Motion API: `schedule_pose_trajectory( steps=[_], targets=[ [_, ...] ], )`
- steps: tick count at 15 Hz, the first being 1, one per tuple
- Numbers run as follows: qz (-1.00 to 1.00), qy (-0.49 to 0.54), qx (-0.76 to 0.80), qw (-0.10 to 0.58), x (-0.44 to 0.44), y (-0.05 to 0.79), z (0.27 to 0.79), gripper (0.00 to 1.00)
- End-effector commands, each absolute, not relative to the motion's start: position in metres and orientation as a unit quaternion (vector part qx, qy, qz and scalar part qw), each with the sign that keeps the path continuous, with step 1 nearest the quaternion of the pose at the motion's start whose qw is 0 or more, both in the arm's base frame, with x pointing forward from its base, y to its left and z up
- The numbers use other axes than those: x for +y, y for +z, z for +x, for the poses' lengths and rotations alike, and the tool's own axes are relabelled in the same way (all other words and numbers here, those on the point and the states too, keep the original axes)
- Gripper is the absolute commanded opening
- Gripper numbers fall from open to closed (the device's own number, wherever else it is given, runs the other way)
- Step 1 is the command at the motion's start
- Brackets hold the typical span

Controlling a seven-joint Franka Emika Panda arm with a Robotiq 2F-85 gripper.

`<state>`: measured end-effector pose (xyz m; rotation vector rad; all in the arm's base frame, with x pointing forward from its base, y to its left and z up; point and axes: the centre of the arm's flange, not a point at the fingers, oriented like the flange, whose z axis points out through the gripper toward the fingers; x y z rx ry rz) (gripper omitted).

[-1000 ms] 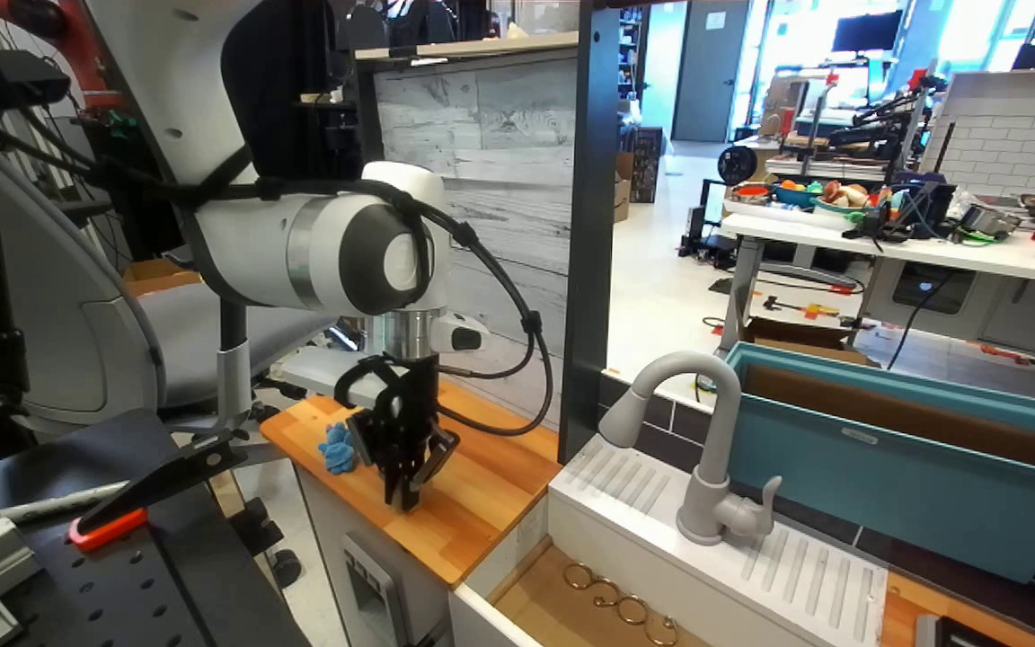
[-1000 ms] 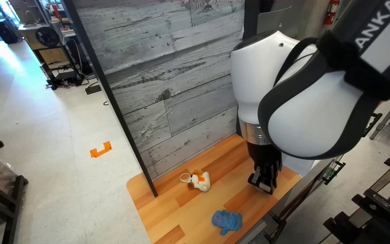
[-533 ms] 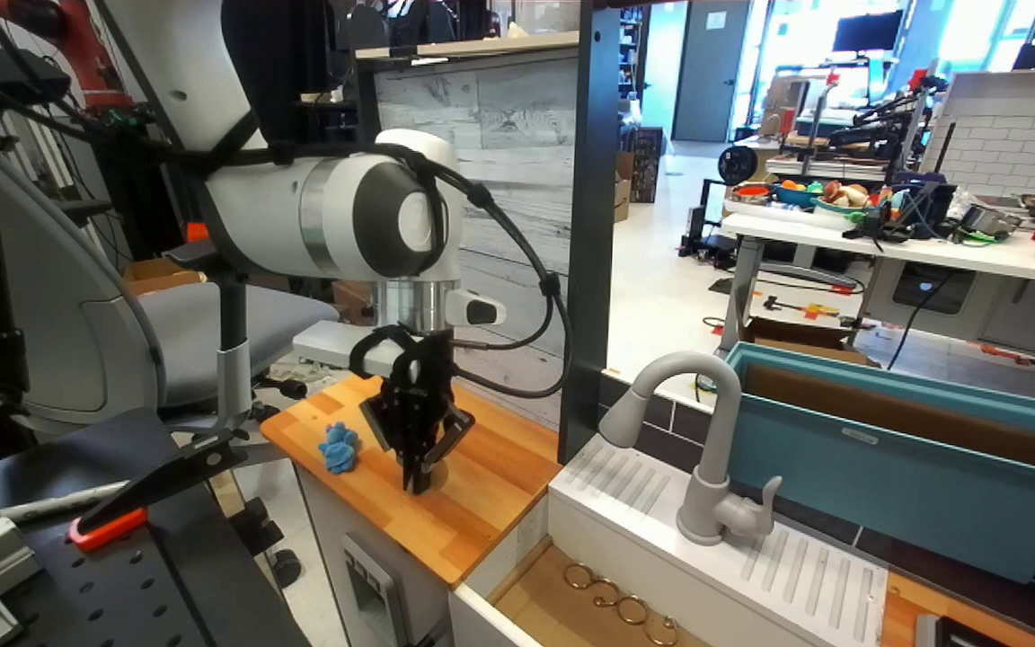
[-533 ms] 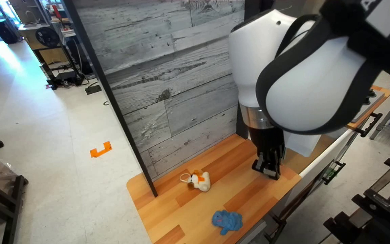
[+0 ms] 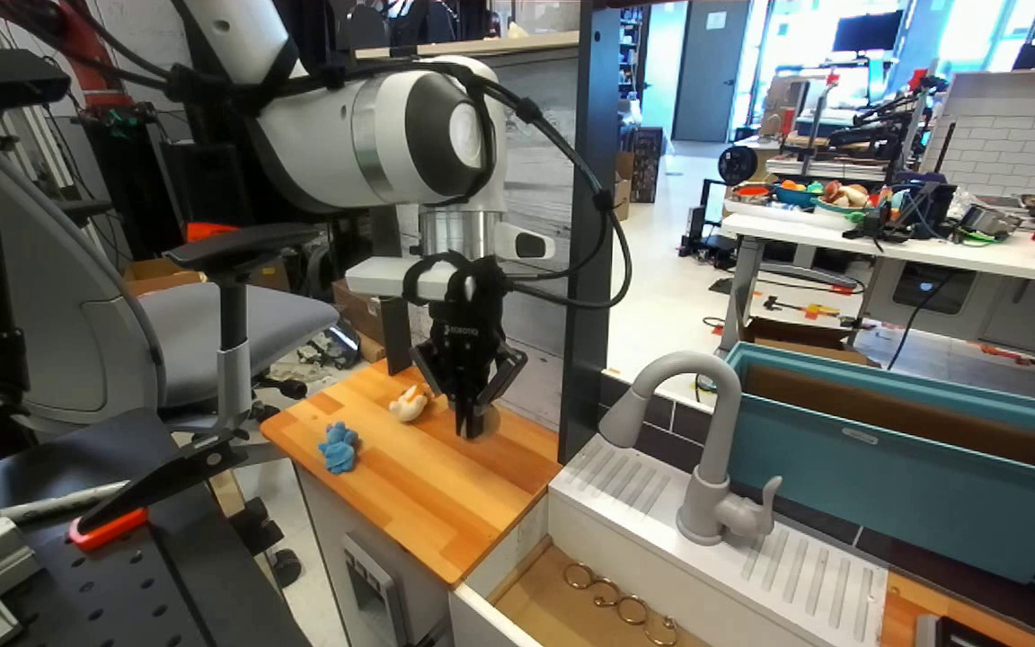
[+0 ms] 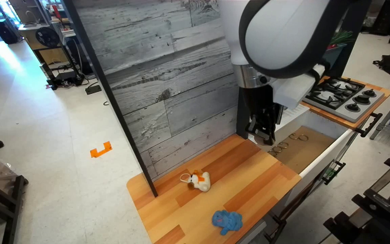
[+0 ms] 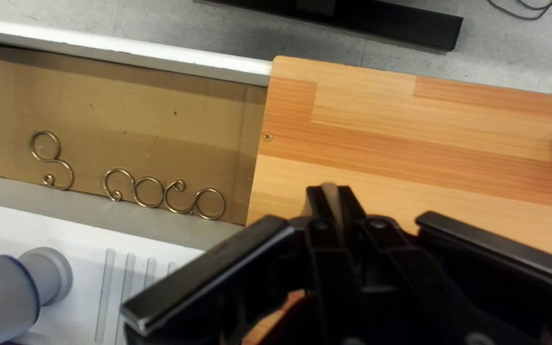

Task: Move the cookie to the left

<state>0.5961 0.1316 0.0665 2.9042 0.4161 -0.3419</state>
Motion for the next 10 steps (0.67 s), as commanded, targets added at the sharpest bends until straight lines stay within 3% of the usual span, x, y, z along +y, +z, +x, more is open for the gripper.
schedule_pose_trajectory(
  steps=[1, 10],
  targets=[
    [0.973, -0.133, 0.147, 0.118, 0.130, 0.062, 0.620, 0.02],
    [0.965, -0.131, 0.167, 0.156, 0.115, 0.012, 0.624, 0.02]
  ],
)
